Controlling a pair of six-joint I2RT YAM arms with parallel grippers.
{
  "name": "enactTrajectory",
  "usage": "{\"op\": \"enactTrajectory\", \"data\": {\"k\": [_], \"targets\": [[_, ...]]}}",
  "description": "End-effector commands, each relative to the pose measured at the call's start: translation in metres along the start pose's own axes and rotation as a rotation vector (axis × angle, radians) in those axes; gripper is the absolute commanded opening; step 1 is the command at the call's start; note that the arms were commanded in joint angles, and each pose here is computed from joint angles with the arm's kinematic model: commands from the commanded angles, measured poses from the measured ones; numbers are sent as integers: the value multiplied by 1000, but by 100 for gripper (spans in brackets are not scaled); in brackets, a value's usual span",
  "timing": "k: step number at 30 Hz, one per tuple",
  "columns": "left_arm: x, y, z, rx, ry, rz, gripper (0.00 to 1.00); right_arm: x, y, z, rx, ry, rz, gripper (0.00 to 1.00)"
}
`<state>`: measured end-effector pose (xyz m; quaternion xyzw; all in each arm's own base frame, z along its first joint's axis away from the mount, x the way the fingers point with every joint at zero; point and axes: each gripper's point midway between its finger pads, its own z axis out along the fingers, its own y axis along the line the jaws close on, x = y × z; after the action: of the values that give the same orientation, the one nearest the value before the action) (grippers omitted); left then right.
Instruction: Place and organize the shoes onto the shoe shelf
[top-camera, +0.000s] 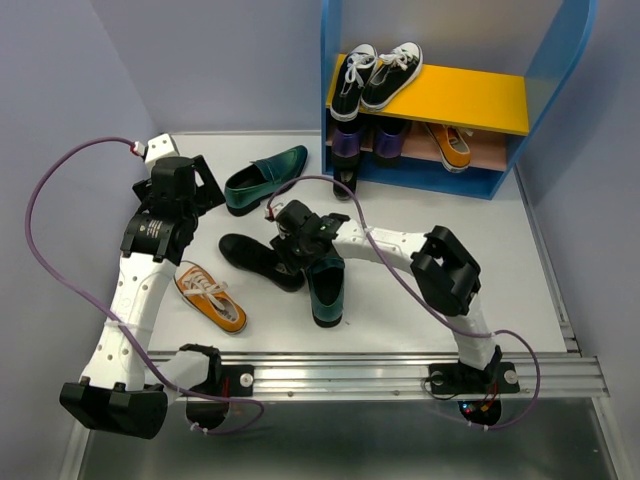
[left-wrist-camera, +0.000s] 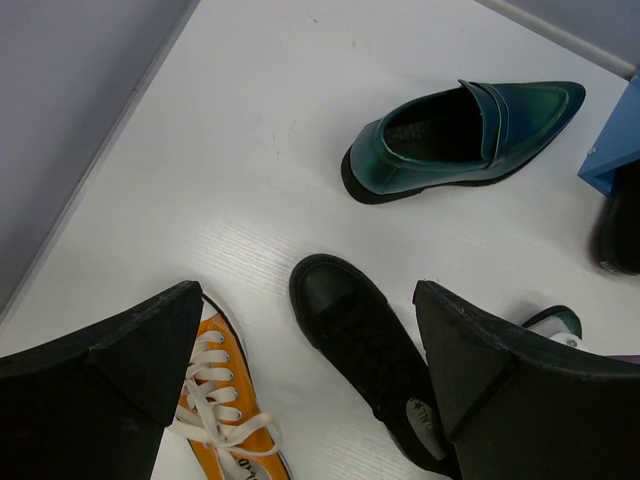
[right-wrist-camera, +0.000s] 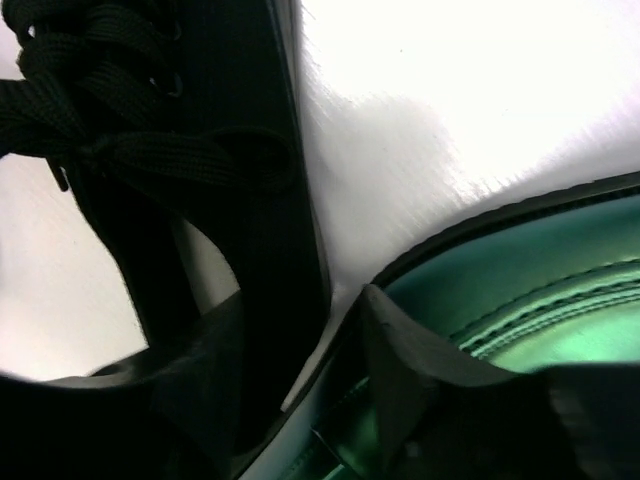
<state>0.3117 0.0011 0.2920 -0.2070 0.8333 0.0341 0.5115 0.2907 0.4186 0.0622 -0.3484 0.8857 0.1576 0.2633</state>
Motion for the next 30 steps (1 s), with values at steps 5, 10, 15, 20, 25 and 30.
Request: {"op": "enactTrajectory", "data": {"k": [5, 10, 15, 20, 25, 30], "targets": [[-4, 2, -2, 4, -26, -15, 99, -20, 27, -5, -81, -56, -18, 2], [-2, 2, -3, 6, -22, -17, 99, -71, 20, -45, -22, -223, 27, 1], [-2, 1, -4, 13, -23, -23, 99, -129, -13, -107, 44, -431, 152, 1], [-1, -3, -4, 36, -15, -21, 99, -142, -60, -158, 21, -570, 320, 1], [10, -7, 3, 51, 16, -10, 99, -127, -108, -197, 145, -641, 408, 1], [35, -11, 13, 71, 93, 14, 99, -76, -150, -212, 301, -587, 506, 1]]}}
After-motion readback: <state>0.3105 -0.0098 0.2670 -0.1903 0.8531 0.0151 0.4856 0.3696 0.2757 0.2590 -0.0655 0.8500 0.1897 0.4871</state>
